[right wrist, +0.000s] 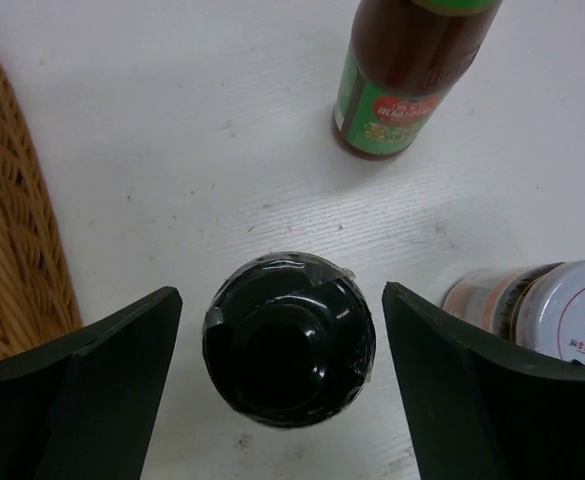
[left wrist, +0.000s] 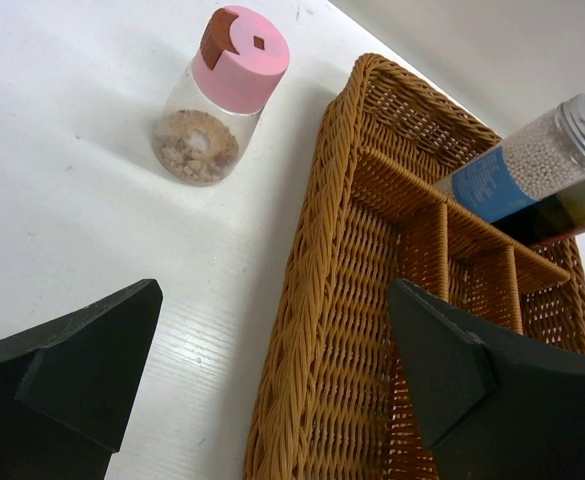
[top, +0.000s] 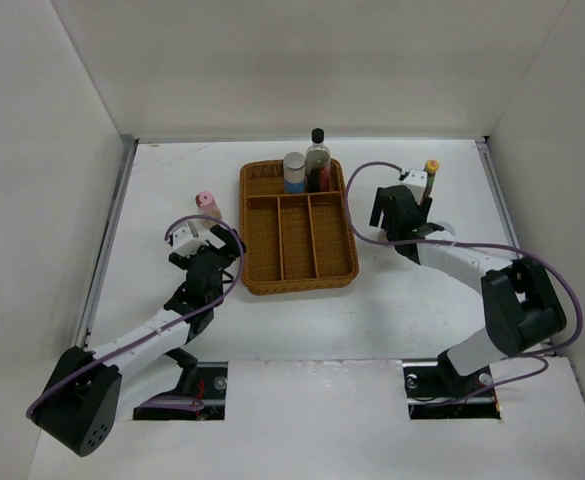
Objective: Organize the condiment bottles
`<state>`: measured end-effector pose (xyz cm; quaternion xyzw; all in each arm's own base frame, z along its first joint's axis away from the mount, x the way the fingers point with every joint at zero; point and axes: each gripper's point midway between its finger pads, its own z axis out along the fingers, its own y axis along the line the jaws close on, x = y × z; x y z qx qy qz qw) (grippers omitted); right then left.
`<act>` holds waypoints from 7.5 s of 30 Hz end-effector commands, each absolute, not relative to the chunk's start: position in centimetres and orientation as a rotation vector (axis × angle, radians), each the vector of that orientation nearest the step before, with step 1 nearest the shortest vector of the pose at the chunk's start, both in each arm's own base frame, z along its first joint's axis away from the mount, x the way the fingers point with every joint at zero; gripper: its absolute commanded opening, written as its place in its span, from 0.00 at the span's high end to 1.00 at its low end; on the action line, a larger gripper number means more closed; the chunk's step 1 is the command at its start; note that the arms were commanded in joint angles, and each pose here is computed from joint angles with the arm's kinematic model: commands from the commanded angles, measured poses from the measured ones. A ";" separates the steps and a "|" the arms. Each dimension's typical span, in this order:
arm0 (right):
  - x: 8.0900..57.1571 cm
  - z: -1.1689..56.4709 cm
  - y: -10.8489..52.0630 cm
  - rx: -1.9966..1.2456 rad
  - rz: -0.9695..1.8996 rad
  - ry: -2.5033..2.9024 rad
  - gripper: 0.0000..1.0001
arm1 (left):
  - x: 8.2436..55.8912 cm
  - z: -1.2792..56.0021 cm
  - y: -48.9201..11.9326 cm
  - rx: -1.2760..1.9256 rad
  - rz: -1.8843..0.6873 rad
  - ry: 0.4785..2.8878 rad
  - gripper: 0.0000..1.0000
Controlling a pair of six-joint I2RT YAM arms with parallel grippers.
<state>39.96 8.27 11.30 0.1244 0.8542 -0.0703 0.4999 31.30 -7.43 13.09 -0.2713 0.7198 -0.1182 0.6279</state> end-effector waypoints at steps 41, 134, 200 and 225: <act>43.9 21.2 34.6 -0.080 0.353 1.825 0.14 | 31.6 14.8 -7.2 -0.650 -0.310 1.581 0.00; 36.1 21.5 1.2 0.627 -0.187 1.696 0.00 | 31.2 15.4 -8.2 -0.631 -0.363 1.571 0.00; 34.4 23.6 22.4 0.060 0.250 1.751 0.47 | 32.6 18.1 -7.6 -0.600 -0.258 1.616 0.00; 34.5 20.3 25.9 -0.036 0.238 1.793 0.01 | 37.7 19.1 -4.0 -0.683 -0.080 1.621 0.12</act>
